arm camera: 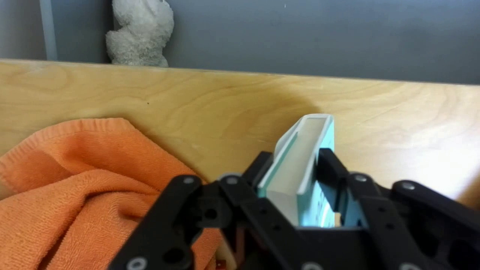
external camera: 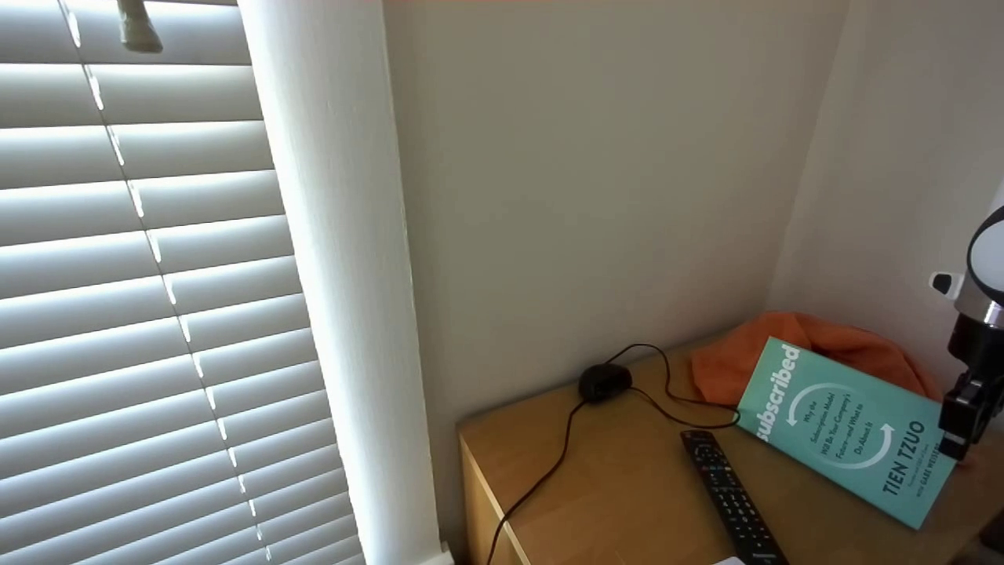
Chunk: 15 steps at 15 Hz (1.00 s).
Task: Flip the book upside down
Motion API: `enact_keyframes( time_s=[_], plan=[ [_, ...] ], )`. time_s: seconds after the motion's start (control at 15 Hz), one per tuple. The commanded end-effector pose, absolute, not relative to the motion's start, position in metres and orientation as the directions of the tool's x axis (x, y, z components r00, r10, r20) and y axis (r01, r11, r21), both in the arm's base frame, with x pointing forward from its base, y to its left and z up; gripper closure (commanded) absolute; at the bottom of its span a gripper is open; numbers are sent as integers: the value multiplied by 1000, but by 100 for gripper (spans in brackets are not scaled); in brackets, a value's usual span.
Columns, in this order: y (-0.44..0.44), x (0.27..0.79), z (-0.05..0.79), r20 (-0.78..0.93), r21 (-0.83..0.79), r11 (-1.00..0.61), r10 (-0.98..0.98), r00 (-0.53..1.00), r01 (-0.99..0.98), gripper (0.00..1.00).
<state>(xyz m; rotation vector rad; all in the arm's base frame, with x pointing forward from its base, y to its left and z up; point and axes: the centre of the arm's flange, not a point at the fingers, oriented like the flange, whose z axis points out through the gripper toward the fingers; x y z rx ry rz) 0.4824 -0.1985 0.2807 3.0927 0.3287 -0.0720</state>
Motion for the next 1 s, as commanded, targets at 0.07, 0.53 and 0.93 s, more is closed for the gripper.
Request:
enact_keyframes(
  time_s=[0.07,0.53,0.93],
  plan=[
    [-199,482,281,-46,27,-977,208,977,210,63],
    [-167,487,292,-100,252,-930,252,963,269,88],
    [-126,490,279,-118,275,-915,273,955,296,88]
  ],
)
